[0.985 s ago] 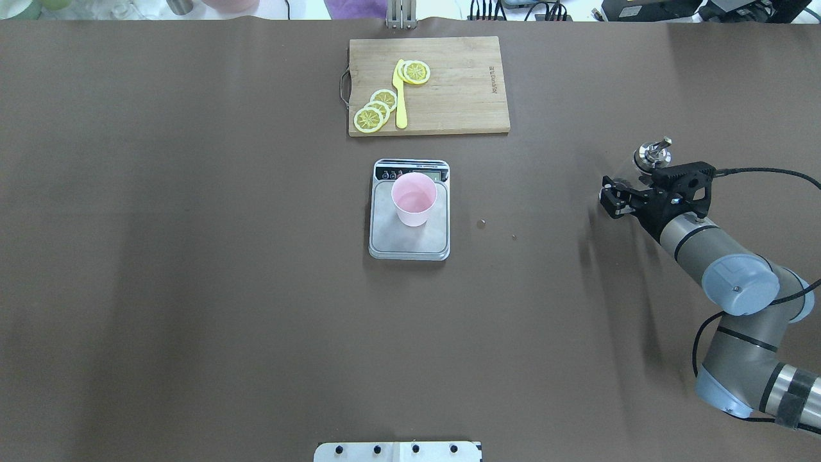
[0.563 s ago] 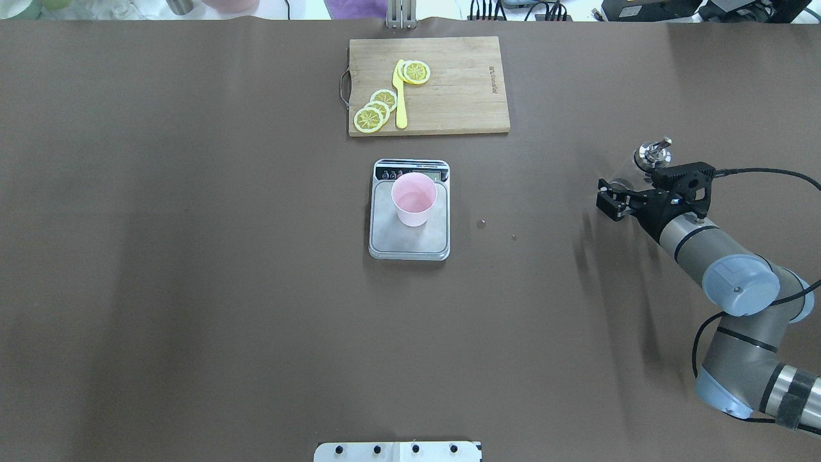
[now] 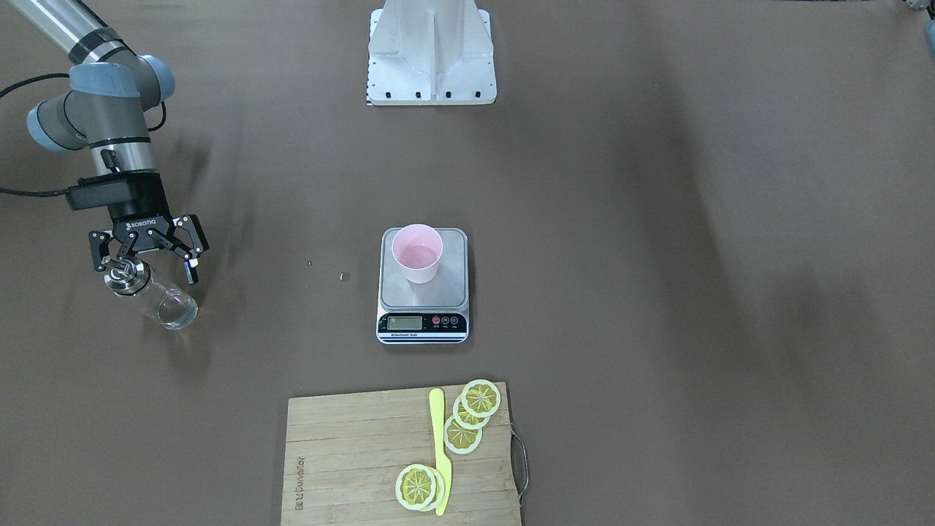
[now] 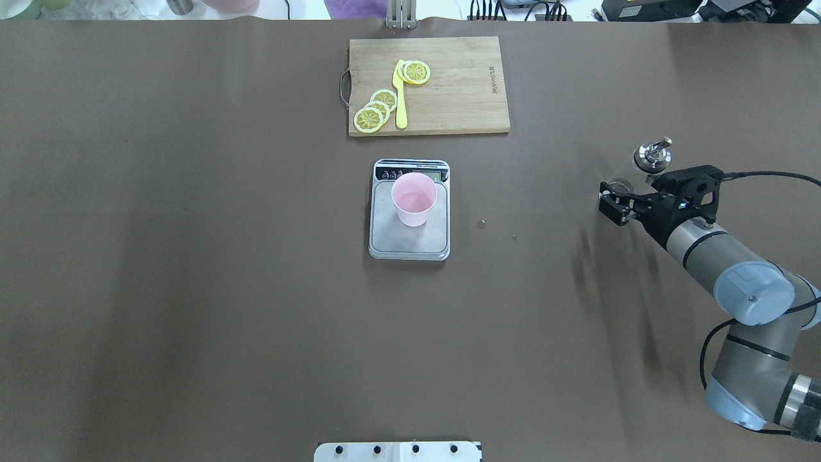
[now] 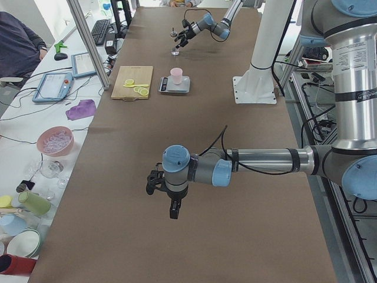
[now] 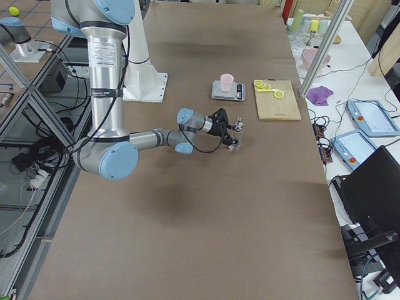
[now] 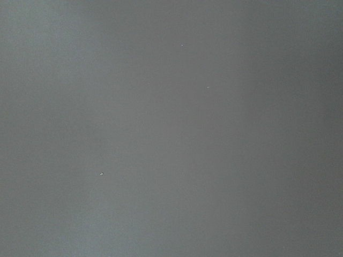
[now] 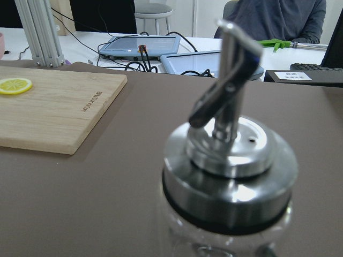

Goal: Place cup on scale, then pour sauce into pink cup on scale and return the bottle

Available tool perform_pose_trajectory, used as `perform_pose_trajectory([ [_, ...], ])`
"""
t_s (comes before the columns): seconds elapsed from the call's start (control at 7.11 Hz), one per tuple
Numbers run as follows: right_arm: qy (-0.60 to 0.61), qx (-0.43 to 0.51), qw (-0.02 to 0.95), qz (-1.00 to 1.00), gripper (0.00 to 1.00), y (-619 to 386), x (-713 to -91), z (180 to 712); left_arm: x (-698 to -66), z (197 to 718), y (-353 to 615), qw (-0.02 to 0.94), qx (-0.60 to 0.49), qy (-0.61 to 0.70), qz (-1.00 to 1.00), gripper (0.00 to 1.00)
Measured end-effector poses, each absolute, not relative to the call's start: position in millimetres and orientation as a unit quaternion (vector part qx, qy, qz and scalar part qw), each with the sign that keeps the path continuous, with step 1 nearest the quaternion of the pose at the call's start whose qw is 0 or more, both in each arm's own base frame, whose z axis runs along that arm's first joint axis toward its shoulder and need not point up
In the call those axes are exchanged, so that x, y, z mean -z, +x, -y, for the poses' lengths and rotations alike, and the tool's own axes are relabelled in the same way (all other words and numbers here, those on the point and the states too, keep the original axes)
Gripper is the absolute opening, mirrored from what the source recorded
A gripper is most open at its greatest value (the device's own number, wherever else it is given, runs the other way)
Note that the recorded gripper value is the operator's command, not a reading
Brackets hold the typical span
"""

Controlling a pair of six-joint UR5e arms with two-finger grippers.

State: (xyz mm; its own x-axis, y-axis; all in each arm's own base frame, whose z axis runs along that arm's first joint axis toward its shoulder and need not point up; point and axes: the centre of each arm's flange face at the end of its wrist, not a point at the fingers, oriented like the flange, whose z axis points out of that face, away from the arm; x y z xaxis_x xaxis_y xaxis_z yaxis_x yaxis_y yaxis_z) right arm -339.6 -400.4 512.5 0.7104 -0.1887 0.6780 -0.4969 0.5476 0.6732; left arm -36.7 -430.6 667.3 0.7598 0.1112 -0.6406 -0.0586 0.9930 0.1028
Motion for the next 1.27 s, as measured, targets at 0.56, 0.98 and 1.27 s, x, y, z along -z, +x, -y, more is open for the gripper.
perform_pose_trajectory([
  [0.56, 0.455, -0.099, 0.796, 0.386, 1.0, -316.9, -507.2, 343.8, -664.8, 432.7, -36.2, 0.937, -0.046, 0.041, -0.344, 0.98],
  [0.98, 0.437, -0.084, 0.81, 0.383, 1.0, -267.8, -517.5, 322.2, -661.8, 436.3, -36.2, 0.937, -0.047, 0.044, -0.344, 0.98],
  [1.27, 0.413, -0.072, 0.826, 0.375, 1.0, -218.7, -551.9, 352.5, -660.8, 436.8, -36.2, 0.937, -0.047, 0.045, -0.344, 0.98],
])
